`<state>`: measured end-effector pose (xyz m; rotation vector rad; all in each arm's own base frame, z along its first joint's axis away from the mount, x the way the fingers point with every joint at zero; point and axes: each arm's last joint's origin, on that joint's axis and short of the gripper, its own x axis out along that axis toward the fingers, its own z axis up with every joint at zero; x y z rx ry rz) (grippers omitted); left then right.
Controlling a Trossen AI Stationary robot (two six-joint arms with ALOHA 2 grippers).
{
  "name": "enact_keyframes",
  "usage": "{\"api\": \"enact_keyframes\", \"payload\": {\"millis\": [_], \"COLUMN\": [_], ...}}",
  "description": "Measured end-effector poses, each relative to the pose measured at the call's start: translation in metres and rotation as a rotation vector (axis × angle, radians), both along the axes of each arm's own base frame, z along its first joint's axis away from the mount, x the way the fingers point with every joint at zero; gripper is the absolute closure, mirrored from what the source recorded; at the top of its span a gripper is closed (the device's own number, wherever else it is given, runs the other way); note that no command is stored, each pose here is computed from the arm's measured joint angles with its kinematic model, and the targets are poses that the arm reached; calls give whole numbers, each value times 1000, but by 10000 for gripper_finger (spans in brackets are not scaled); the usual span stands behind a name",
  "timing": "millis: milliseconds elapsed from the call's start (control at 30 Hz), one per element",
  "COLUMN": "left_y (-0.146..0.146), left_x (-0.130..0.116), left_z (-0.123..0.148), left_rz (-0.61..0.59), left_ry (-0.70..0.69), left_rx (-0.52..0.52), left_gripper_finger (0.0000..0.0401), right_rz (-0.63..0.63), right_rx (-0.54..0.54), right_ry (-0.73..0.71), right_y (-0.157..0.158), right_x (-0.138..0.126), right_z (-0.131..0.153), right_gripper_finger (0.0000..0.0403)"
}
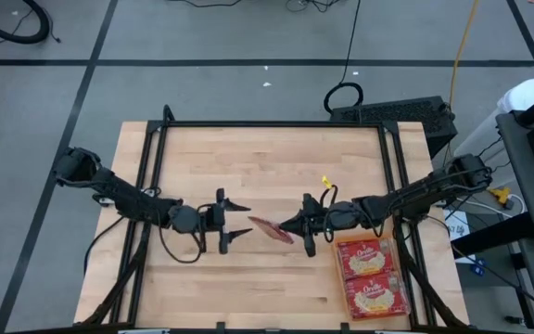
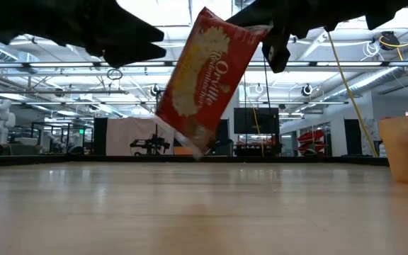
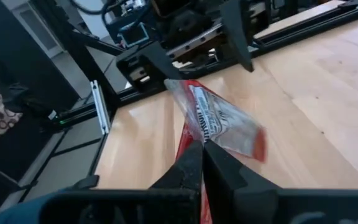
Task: Sort popcorn bags into baskets
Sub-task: Put the popcorn pack into the orange bin
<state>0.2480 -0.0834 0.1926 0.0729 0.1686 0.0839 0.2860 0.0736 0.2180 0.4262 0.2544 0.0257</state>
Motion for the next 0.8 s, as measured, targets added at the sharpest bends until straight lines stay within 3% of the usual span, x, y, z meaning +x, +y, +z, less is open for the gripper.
{"api": "enact_keyframes", "payload": {"millis": [300,567,800], "left_y": [24,30,24], "left_x": [14,26,41], "left_z": [-2,-22,-33], "left_rz": [-221,-210,-327], "left_ry": [-24,-1,3], "left_rx": [-70,-71,-88], "left_gripper_finger": [118,119,141], "right_rz": [22,49,99], "right_rx": [-18,-25,-43], "right_ry": [-88,-102,-125], "right_y": [6,9,14], "right_x": [14,23,42], "right_z": [-11,-26,-24], "right_gripper_finger": [403,403,403]}}
